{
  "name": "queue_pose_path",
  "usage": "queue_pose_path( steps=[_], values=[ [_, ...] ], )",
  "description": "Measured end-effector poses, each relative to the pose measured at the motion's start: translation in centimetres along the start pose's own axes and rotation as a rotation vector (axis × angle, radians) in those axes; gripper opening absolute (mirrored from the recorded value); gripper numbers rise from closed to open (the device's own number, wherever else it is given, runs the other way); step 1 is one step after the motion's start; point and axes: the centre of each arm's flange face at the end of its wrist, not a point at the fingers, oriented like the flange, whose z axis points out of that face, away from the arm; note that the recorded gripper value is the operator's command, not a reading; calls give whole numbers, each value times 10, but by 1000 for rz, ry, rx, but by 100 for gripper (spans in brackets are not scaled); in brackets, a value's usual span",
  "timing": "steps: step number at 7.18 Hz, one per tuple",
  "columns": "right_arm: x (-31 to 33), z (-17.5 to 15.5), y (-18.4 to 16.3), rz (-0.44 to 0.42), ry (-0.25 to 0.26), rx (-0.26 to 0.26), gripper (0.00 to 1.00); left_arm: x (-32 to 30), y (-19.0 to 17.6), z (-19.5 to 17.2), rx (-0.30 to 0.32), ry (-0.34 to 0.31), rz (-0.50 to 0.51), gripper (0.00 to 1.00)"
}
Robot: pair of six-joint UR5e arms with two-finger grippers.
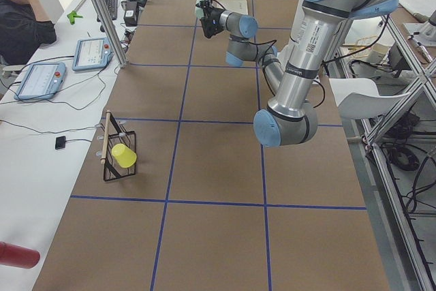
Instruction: Left arm grabs green cup and hands to right arm on tray
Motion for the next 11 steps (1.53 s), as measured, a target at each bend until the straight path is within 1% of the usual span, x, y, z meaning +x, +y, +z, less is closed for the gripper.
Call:
queue_pose_path(
  steps=[2,3,4,6,9,11],
  values=[
    [-4,21,32,78,-122,-22,96,-5,7,0,-7,-4,-28,18],
    [-2,31,49,111,-171,-37,96,-6,10,1,-12,-7,-33,18],
    [-1,36,59,126,-194,-50,96,-10,15,2,-14,-11,-37,18],
    [-3,37,65,131,-209,-64,89,-21,20,7,-8,-22,-39,18],
    [-12,38,68,128,-227,-73,88,-34,21,11,-8,-32,-40,18],
    [-12,43,70,131,-227,-76,88,-39,31,12,-12,-35,-48,19]
  ],
)
